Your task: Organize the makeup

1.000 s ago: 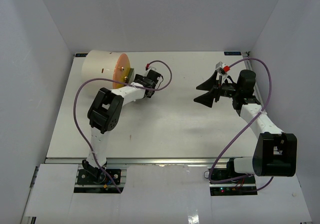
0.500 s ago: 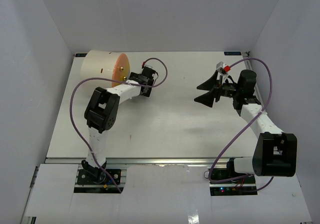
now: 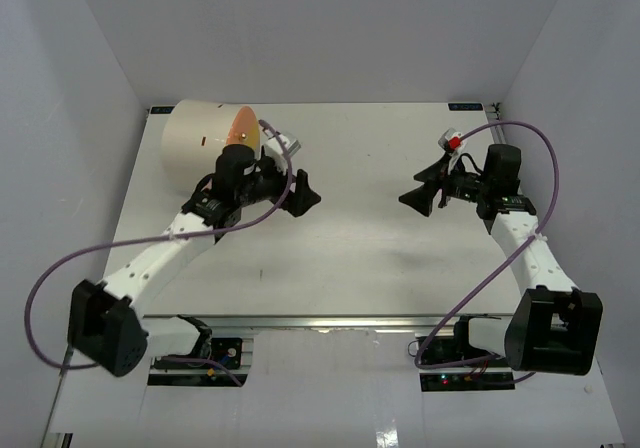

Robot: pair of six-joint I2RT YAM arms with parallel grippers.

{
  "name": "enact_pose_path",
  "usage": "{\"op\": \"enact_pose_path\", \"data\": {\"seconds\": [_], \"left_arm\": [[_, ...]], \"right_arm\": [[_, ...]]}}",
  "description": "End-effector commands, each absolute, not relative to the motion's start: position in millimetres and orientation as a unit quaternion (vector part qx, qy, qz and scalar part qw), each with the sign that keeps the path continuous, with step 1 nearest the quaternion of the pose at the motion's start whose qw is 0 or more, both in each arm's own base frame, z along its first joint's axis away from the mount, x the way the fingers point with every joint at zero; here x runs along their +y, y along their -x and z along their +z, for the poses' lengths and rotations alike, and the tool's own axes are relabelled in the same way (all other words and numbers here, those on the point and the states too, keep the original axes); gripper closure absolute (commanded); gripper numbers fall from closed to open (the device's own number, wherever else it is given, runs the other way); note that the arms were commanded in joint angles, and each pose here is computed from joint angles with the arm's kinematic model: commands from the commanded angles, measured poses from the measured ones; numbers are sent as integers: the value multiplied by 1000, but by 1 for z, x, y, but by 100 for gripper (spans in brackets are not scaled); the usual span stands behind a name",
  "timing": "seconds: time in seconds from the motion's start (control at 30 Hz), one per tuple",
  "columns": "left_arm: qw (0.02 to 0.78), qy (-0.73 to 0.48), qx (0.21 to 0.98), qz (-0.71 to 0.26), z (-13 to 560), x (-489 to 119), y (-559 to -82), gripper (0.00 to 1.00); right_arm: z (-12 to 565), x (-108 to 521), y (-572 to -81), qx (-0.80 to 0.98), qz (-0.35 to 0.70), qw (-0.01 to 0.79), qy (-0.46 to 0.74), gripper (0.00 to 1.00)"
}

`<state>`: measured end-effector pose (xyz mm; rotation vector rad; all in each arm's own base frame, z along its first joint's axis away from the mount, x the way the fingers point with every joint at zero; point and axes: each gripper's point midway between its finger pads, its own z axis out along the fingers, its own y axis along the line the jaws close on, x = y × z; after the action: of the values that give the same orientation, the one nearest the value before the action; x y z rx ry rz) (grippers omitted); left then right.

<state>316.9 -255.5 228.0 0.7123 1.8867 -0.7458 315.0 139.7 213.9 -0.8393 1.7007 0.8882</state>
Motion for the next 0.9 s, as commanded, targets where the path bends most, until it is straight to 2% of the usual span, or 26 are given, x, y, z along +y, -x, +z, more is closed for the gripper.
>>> {"op": "enact_pose_path", "data": {"seconds": [0.0,0.1,0.27,0.87], "left_arm": [[530,-322,692,-369,273,-246,-265,2],[586,-302,664,-354,294,-222,-241,2],[646,-252,653,-303,305,-187,-231,2],[658,-214,672,-264,294,-165,-231,2]], "right_arm": [[213,101,-330,762,228,521,310,10],[211,88,-330,779,191,528,277,10],[217,76,-317,769,153,563,261,10],[218,74,-308,770,191,578,191,10]]}}
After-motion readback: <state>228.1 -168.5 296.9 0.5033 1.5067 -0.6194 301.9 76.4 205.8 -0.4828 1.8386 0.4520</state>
